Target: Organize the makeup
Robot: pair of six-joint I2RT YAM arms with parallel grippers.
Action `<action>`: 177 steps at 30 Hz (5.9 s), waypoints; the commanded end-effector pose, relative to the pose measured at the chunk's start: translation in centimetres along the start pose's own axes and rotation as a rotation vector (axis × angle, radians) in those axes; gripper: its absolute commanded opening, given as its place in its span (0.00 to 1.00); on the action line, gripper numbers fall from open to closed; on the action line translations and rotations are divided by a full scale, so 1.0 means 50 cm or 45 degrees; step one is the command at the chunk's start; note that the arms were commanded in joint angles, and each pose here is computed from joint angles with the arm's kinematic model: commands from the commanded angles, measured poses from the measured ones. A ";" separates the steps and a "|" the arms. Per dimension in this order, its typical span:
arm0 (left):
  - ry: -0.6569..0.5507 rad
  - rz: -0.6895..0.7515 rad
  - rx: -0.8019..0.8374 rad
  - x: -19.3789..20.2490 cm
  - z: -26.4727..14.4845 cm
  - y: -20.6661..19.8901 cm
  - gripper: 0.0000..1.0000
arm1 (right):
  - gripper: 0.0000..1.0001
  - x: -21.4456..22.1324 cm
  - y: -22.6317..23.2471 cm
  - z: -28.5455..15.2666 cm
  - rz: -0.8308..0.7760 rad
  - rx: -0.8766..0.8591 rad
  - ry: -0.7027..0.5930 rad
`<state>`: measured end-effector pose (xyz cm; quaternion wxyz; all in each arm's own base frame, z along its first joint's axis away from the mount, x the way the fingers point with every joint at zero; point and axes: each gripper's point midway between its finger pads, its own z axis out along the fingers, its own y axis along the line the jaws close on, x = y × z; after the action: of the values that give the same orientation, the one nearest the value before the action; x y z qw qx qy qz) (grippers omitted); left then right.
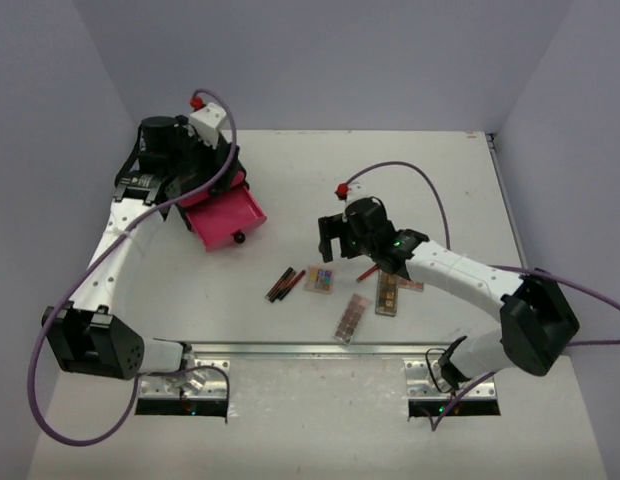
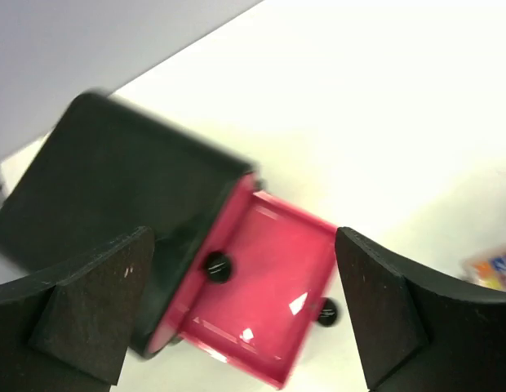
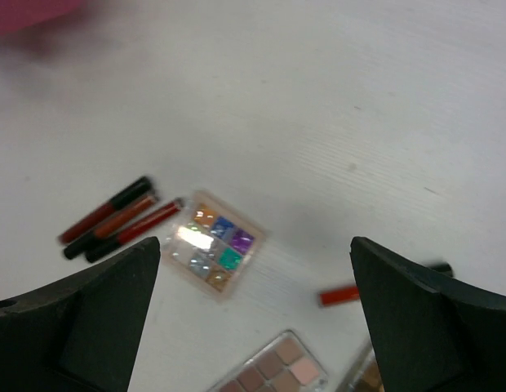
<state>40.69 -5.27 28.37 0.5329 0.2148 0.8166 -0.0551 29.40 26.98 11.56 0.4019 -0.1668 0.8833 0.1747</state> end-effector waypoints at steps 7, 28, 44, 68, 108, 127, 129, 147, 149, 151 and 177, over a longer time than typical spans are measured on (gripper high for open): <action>0.170 0.212 0.288 0.052 -0.048 -0.215 0.87 | 0.99 0.040 -0.186 -0.060 0.338 0.349 -0.036; 0.797 0.258 0.520 0.456 0.050 -0.422 0.70 | 0.99 0.089 -0.254 -0.075 0.478 0.536 -0.042; 0.813 0.299 0.477 0.490 0.071 -0.424 0.64 | 0.97 0.114 -0.245 -0.041 0.481 0.508 0.037; 0.851 0.325 0.442 0.527 0.087 -0.417 0.52 | 0.97 0.117 -0.241 -0.051 0.491 0.480 0.005; 0.373 0.322 0.213 0.145 0.058 -0.343 0.00 | 0.96 0.041 -0.208 -0.065 0.430 0.345 -0.106; 0.292 0.442 -0.385 0.058 -0.070 -0.023 0.00 | 0.96 0.026 -0.192 -0.067 0.416 0.284 -0.127; 0.293 0.447 -0.390 0.065 -0.072 -0.019 0.00 | 0.96 0.024 -0.191 -0.066 0.426 0.282 -0.128; 0.546 0.383 -0.200 0.273 0.012 -0.062 0.00 | 0.97 0.042 -0.197 -0.088 0.432 0.298 -0.132; 0.558 0.386 -0.222 0.293 0.020 -0.052 0.00 | 0.97 0.045 -0.198 -0.089 0.428 0.299 -0.130; 0.600 0.396 -0.194 0.330 0.026 -0.058 0.00 | 0.97 0.045 -0.200 -0.090 0.429 0.304 -0.132; 0.236 0.190 0.074 0.090 0.026 -0.169 0.60 | 0.97 0.036 -0.187 -0.086 0.394 0.258 -0.126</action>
<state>38.10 -7.87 17.62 0.3990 0.2782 0.8723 0.0498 28.78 16.03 10.21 0.4150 0.0288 0.8981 0.1431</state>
